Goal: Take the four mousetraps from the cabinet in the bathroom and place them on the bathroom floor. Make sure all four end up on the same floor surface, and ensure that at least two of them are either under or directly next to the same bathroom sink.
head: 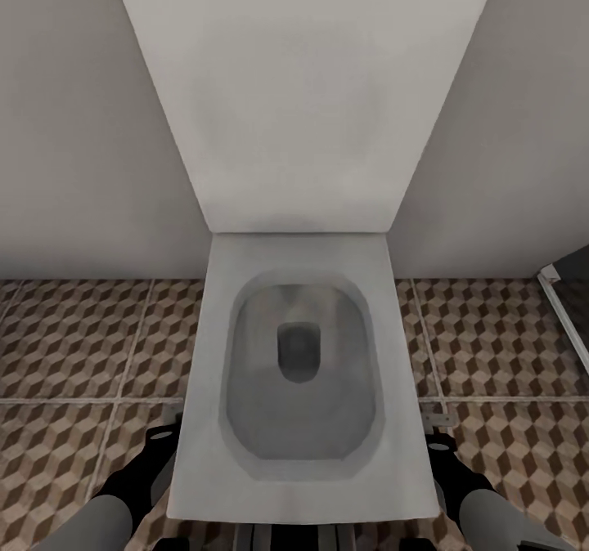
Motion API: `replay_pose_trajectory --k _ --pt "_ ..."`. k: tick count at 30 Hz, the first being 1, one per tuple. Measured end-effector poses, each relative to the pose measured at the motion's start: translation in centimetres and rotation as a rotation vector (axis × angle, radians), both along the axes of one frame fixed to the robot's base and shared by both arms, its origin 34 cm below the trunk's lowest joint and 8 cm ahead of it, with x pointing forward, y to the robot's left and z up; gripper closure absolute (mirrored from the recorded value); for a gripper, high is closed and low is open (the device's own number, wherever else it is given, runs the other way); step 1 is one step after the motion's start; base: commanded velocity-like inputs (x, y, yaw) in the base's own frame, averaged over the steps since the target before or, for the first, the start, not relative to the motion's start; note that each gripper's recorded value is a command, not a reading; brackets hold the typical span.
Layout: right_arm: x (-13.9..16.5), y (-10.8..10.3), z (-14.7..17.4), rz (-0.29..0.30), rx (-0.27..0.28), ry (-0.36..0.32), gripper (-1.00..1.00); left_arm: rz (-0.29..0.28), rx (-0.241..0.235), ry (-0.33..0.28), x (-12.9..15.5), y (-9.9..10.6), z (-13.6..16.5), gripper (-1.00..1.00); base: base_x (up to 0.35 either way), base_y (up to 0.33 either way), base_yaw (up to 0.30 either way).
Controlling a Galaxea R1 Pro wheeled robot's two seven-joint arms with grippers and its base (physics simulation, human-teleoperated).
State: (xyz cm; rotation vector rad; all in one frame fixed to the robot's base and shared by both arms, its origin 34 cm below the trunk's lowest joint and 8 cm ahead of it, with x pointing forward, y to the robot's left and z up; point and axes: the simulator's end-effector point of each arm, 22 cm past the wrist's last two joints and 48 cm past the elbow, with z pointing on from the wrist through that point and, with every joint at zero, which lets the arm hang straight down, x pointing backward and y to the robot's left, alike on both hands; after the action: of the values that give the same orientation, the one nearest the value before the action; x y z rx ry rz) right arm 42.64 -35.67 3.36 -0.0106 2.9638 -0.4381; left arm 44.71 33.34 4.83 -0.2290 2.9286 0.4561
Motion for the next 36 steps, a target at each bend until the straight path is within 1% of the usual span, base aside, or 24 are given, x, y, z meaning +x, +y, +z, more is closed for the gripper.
replay_pose_trajectory --k 6,8,10,12,13,17,19,24,36 --pt "-0.6 -0.1 -0.6 0.016 -0.006 0.018 1.00 -0.013 0.005 0.012 -0.4 0.1 -0.6 1.00 0.000 0.000 0.000" --pt "-0.6 0.0 -0.7 0.015 -0.005 0.017 1.00 -0.011 0.006 0.010 -0.5 0.1 -0.6 1.00 0.000 0.000 0.000" --pt "-0.6 0.0 -0.7 0.009 -0.002 0.008 1.00 0.004 0.002 -0.005 -0.4 0.1 -0.7 1.00 0.000 0.000 0.000" --pt "-0.1 0.2 -0.6 0.007 0.003 -0.017 1.00 0.008 0.007 -0.033 0.1 0.2 -0.6 1.00 0.000 0.000 0.000" --pt "0.4 0.3 -0.6 0.010 0.004 -0.041 1.00 0.008 0.010 -0.047 0.4 0.3 -0.5 1.00 0.000 0.000 0.000" --pt "2.0 0.3 -0.2 0.012 0.005 -0.116 1.00 0.010 0.016 -0.072 0.8 0.4 -0.4 1.00 0.000 0.000 0.000" --pt "2.3 0.2 -0.1 0.012 0.004 -0.130 1.00 0.010 0.016 -0.077 0.9 0.4 -0.4 1.00 0.000 0.000 0.000" --pt "2.5 0.0 0.0 0.012 0.002 -0.142 1.00 0.010 0.017 -0.081 0.9 0.4 -0.4 1.00 0.000 0.000 0.000" --pt "2.6 0.0 0.0 0.014 0.003 -0.145 1.00 0.011 0.016 -0.081 0.9 0.3 -0.4 1.00 0.000 0.000 0.000"
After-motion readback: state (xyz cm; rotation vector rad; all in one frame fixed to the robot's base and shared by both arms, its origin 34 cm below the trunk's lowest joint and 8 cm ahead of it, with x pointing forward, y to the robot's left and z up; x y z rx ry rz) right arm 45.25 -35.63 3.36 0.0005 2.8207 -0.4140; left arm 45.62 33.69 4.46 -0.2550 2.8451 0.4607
